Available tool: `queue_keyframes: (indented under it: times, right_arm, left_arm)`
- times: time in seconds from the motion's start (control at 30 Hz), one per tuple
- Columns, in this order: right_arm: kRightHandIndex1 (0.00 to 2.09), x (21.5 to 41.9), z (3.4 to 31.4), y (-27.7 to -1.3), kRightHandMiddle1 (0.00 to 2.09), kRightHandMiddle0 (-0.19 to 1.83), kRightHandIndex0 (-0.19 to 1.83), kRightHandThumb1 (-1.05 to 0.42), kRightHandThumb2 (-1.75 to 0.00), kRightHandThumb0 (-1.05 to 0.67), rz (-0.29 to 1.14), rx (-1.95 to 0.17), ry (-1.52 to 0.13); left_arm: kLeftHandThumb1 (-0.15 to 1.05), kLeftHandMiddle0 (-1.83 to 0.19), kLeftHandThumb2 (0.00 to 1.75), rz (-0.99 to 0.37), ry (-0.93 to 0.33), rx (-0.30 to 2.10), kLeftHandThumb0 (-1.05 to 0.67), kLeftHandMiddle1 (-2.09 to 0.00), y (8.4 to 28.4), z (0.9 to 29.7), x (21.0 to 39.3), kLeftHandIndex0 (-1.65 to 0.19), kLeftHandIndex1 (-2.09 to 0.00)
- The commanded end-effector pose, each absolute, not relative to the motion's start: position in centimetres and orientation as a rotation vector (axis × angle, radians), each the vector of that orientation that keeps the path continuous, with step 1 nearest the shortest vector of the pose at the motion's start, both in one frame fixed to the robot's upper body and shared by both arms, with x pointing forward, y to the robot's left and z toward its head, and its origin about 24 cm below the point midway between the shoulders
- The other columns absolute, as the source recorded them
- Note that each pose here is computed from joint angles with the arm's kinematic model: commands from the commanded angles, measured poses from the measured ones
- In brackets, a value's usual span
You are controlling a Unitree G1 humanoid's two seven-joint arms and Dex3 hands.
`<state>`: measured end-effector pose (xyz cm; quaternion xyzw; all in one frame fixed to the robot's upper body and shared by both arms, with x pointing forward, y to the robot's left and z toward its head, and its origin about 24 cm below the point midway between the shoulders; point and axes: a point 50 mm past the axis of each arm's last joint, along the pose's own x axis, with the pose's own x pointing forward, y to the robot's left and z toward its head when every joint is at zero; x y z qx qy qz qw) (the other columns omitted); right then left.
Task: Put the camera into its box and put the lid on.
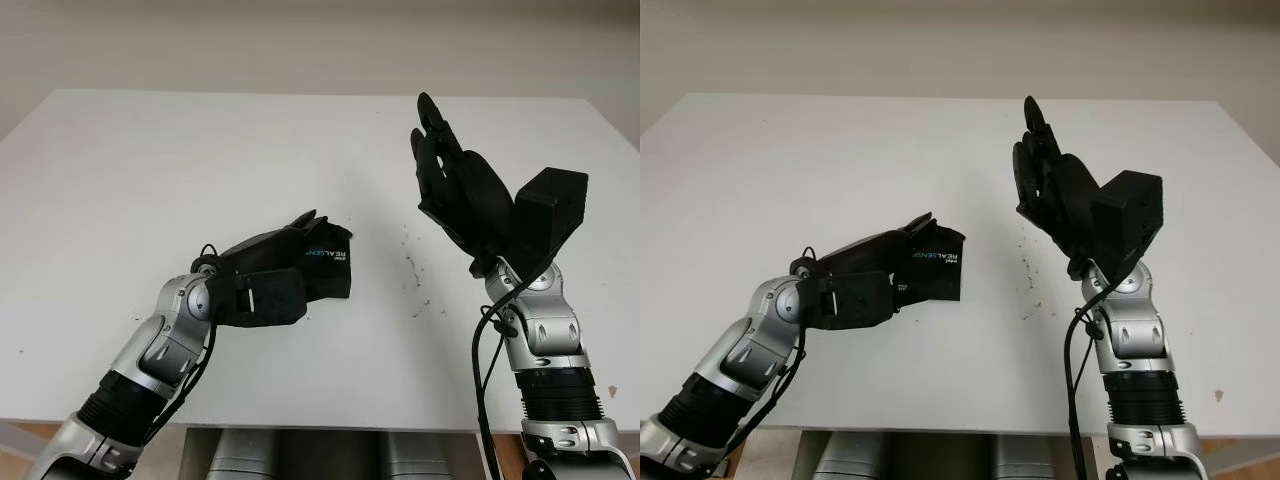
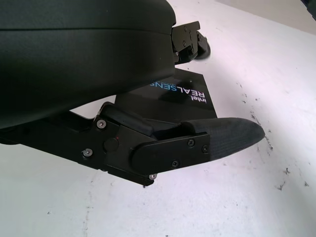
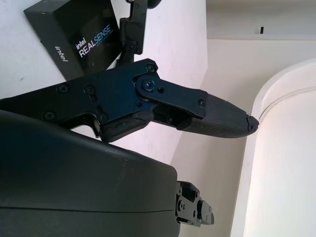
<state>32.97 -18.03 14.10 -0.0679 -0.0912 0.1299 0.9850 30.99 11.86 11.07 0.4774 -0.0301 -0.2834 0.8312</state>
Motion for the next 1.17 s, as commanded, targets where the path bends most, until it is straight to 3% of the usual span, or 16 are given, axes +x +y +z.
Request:
queue_keyframes:
  times: [0.0, 0.57, 0.87, 1.13]
  right_arm:
    - [0.00, 33.0, 14.5, -18.3, 0.00, -0.19, -0.19, -1.05, -0.72, -0.80, 0.257, -0.140, -0.206]
    - [0.00, 33.0, 14.2, -18.2, 0.00, -0.19, -0.19, -1.05, -0.74, -0.76, 0.260, -0.145, -0.191]
    - [0.00, 33.1, 13.8, -17.9, 0.00, -0.19, -0.19, -1.05, -0.73, -0.80, 0.250, -0.113, -0.173]
    - [0.00, 33.0, 13.1, -17.6, 0.00, -0.19, -0.19, -1.05, -0.71, -0.80, 0.255, -0.093, -0.155]
  left_arm:
    - [1.05, 0.19, 0.70, -0.541, -0.087, 0.997, -0.89, 0.00, 12.8, 11.2, 30.9, 0.19, 0.00]
    - [1.05, 0.19, 0.59, -0.172, -0.402, 0.351, -0.77, 0.00, 16.3, 14.2, 31.9, 0.19, 0.00]
    - [1.05, 0.19, 0.66, -0.072, -0.403, 0.069, -0.82, 0.00, 18.8, 14.2, 33.6, 0.19, 0.00]
    - [1.05, 0.19, 0.62, -0.049, -0.381, 0.033, -0.81, 0.00, 19.7, 14.2, 33.9, 0.19, 0.00]
